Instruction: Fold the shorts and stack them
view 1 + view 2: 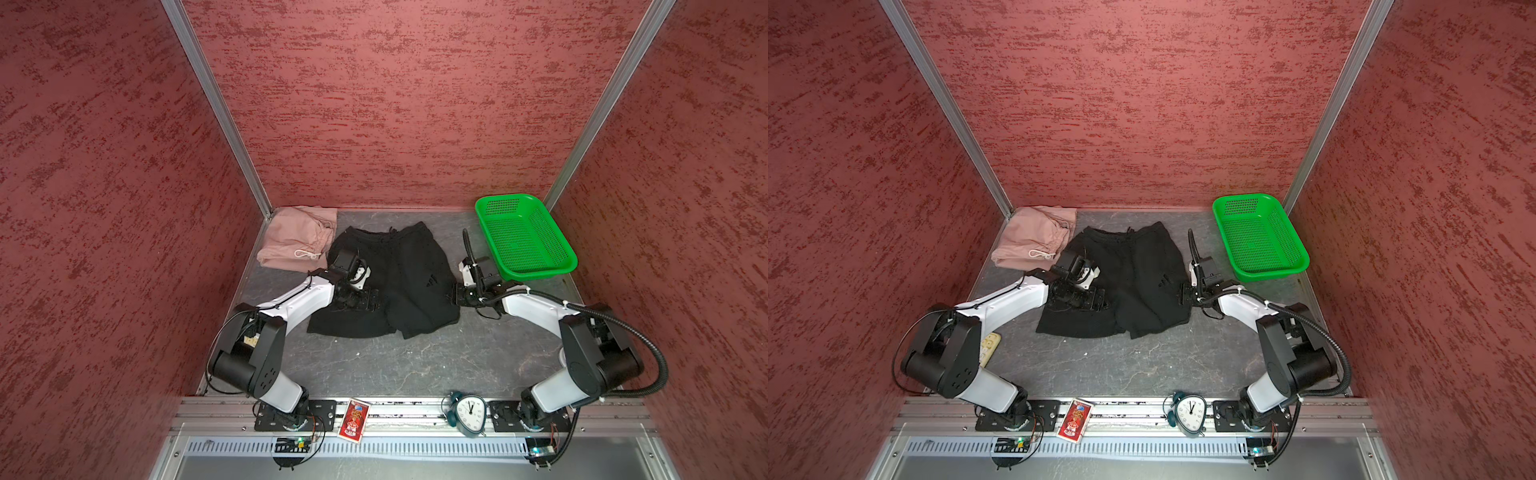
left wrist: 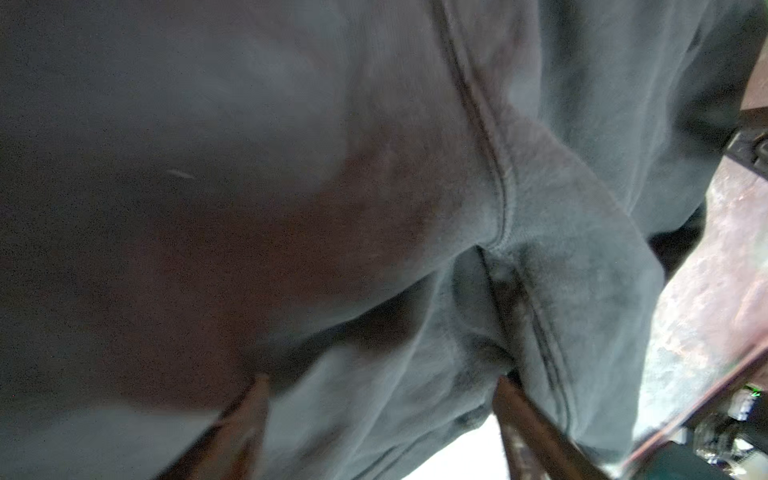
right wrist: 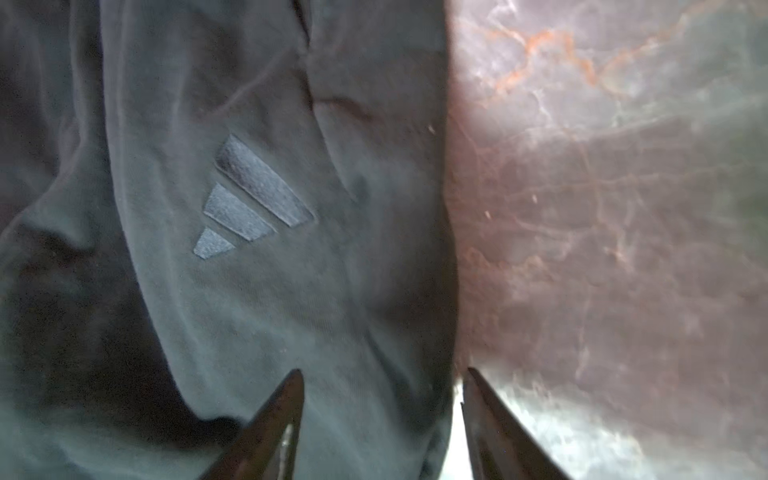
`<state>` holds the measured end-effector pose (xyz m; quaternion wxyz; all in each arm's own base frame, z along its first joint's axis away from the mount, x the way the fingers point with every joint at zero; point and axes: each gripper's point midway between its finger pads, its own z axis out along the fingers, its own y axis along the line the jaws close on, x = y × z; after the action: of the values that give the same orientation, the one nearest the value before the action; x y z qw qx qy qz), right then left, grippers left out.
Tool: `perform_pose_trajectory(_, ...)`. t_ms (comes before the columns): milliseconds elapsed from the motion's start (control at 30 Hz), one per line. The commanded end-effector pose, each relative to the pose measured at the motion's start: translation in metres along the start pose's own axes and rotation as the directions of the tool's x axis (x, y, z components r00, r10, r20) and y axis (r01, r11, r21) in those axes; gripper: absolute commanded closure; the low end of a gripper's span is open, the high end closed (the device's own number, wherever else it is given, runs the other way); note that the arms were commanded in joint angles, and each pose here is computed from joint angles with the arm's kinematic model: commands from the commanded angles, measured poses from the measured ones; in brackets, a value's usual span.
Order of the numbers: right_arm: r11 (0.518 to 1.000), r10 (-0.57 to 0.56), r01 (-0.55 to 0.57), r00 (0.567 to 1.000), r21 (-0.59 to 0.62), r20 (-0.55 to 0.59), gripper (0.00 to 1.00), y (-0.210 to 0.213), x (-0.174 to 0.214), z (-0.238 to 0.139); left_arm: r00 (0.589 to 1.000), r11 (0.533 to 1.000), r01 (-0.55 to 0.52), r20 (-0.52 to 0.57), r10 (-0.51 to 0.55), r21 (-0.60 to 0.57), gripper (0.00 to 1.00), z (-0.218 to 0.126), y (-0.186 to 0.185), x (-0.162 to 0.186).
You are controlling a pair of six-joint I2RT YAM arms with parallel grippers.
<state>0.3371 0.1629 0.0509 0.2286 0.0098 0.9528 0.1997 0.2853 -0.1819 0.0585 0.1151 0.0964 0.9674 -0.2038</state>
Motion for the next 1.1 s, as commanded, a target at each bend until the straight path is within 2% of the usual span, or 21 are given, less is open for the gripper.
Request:
perform_pose_trajectory(0, 0.999, 0.004, -0.004, 1.0, -0.033, 0.003, 0.52, 0.006, -0.003, 0.012, 0.995, 0.996, -0.051, -0.079, 0.057, 0.076, 0.29, 0.018, -0.021, 0.024)
perform_pose_trajectory(100, 0.998, 0.009, -0.01, 1.0, -0.055, -0.017, 0.64, 0.009, -0.001, 0.017, 0.988, 0.993, -0.033, -0.149, 0.049, 0.11, 0.38, 0.031, -0.028, 0.046)
perform_pose_trajectory(267, 1.0, -0.003, 0.003, 1.0, 0.022, -0.021, 0.99, -0.002, -0.005, 0.016, 0.972, 0.983, -0.047, -0.221, 0.086, 0.177, 0.44, 0.044, -0.055, 0.068)
perform_pose_trajectory(400, 0.995, -0.013, 0.014, 1.0, 0.095, -0.007, 1.0, -0.017, -0.023, 0.024, 0.967, 0.952, -0.069, -0.214, 0.136, 0.298, 0.45, 0.048, -0.099, 0.064)
perform_pose_trajectory(500, 0.99, -0.002, -0.001, 1.0, 0.141, 0.024, 1.0, -0.035, -0.051, 0.027, 0.954, 0.918, -0.129, -0.207, 0.218, 0.374, 0.44, 0.047, -0.144, 0.061)
perform_pose_trajectory(600, 0.988, 0.006, -0.02, 0.996, 0.154, 0.086, 1.0, -0.049, -0.087, 0.026, 0.937, 0.908, -0.196, -0.201, 0.284, 0.369, 0.32, 0.039, -0.175, 0.059)
perform_pose_trajectory(633, 0.987, -0.003, -0.013, 0.995, 0.158, 0.099, 1.0, -0.05, -0.098, 0.026, 0.938, 0.912, -0.21, -0.191, 0.29, 0.352, 0.24, 0.032, -0.18, 0.055)
perform_pose_trajectory(700, 0.986, -0.03, 0.009, 0.992, 0.166, 0.125, 1.0, -0.049, -0.116, 0.023, 0.946, 0.925, -0.221, -0.162, 0.28, 0.309, 0.0, 0.014, -0.18, 0.04)
perform_pose_trajectory(767, 0.986, -0.063, 0.039, 0.987, 0.16, 0.15, 1.0, -0.042, -0.133, 0.018, 0.96, 0.943, -0.207, -0.131, 0.247, 0.261, 0.01, -0.007, -0.17, 0.016)
perform_pose_trajectory(800, 0.986, -0.077, 0.052, 0.984, 0.157, 0.161, 0.95, -0.039, -0.14, 0.014, 0.966, 0.951, -0.202, -0.113, 0.233, 0.235, 0.0, -0.018, -0.163, 0.002)
perform_pose_trajectory(833, 0.986, -0.086, 0.059, 0.981, 0.157, 0.171, 0.84, -0.036, -0.145, 0.009, 0.97, 0.959, -0.21, -0.078, 0.229, 0.191, 0.01, -0.028, -0.153, -0.016)
perform_pose_trajectory(900, 0.985, -0.096, 0.065, 0.976, 0.16, 0.194, 0.75, -0.031, -0.152, -0.004, 0.974, 0.973, -0.222, -0.019, 0.224, 0.069, 0.01, -0.039, -0.125, -0.053)
perform_pose_trajectory(933, 0.984, -0.097, 0.063, 0.974, 0.164, 0.207, 0.67, -0.031, -0.153, -0.011, 0.973, 0.973, -0.229, 0.007, 0.229, 0.019, 0.01, -0.042, -0.112, -0.073)
perform_pose_trajectory(1067, 0.989, -0.07, 0.035, 0.968, 0.146, 0.241, 0.41, -0.025, -0.138, -0.041, 0.946, 0.959, -0.266, 0.165, 0.28, -0.097, 0.01, -0.041, -0.072, -0.162)
